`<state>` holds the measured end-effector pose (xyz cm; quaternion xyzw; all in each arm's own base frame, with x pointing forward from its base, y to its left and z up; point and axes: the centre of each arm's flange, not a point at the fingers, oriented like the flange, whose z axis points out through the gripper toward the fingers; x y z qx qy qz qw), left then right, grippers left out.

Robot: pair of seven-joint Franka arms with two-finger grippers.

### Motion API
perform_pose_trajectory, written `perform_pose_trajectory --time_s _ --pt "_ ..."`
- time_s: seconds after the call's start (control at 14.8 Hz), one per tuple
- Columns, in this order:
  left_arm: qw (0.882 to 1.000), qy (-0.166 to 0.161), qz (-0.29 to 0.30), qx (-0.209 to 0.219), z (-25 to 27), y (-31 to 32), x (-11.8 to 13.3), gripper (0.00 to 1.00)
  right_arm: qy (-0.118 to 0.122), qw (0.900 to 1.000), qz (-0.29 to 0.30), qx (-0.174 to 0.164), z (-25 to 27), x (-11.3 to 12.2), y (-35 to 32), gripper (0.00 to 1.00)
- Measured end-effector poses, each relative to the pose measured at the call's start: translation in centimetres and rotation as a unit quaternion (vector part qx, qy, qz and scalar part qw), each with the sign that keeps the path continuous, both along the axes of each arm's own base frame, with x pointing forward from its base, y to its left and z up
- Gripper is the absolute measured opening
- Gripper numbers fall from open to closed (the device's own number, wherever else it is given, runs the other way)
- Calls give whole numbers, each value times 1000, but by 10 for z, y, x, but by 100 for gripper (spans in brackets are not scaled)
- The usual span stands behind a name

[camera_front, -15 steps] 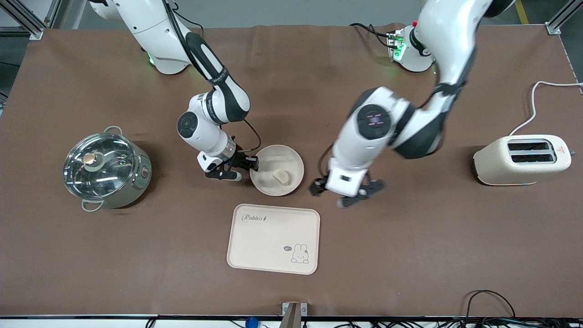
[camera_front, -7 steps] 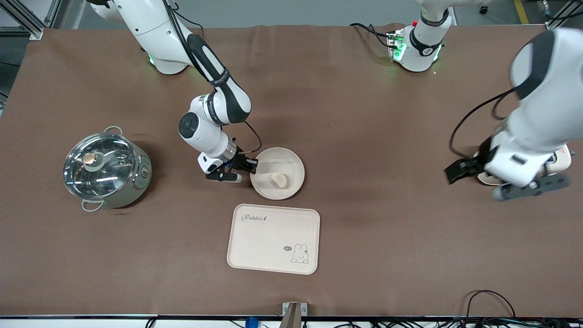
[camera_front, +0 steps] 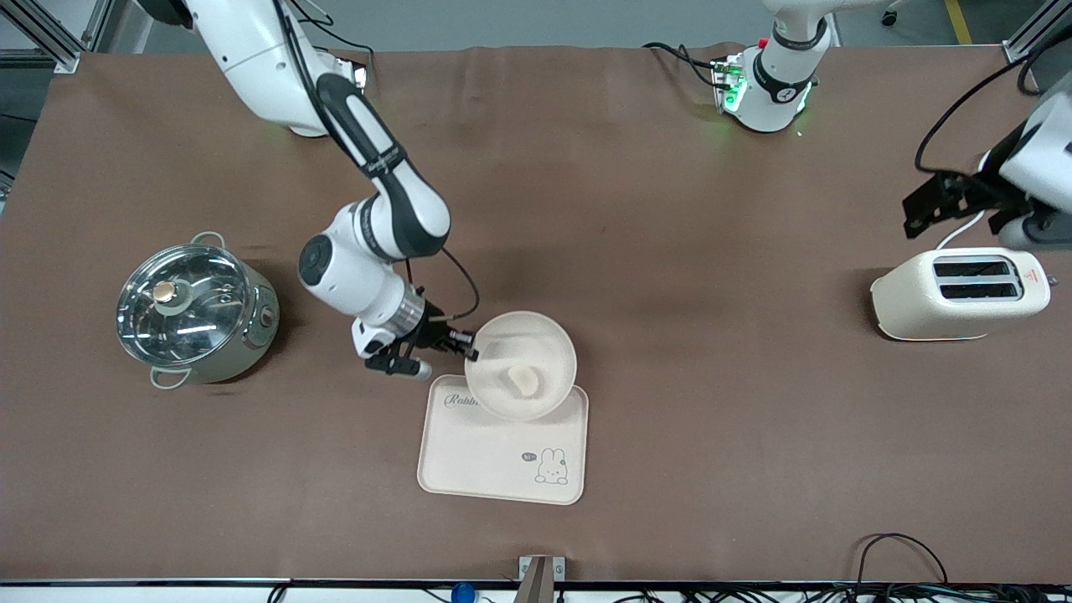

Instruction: Place bun in plate and plate on tray

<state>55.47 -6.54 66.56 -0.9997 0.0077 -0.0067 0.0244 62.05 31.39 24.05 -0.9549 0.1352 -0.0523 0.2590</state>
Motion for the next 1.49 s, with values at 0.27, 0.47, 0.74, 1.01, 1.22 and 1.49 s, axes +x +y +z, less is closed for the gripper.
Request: perform_pose_trajectory --time_s 0.27,0.47,0.74,1.01,1.22,1.49 --pt "1000 4 -1 -14 11 7 -39 100 -3 1000 -18 1 -47 44 -10 6" --pt "1000 7 -8 -10 11 -2 -60 100 -11 1000 -25 -6 -68 65 -23 6" --pt "1000 9 -7 -9 9 -1 -62 100 -20 999 -27 -17 -68 80 -47 6" --pt "1000 11 -9 -9 7 -2 -62 100 -18 999 -20 -20 -68 82 -49 6" --pt "1000 13 -9 -9 6 -2 -61 100 -18 1000 -13 -19 -68 78 -38 6" --pt "1000 19 -7 -10 0 0 -58 100 -17 1000 -12 -19 -68 76 -35 12"
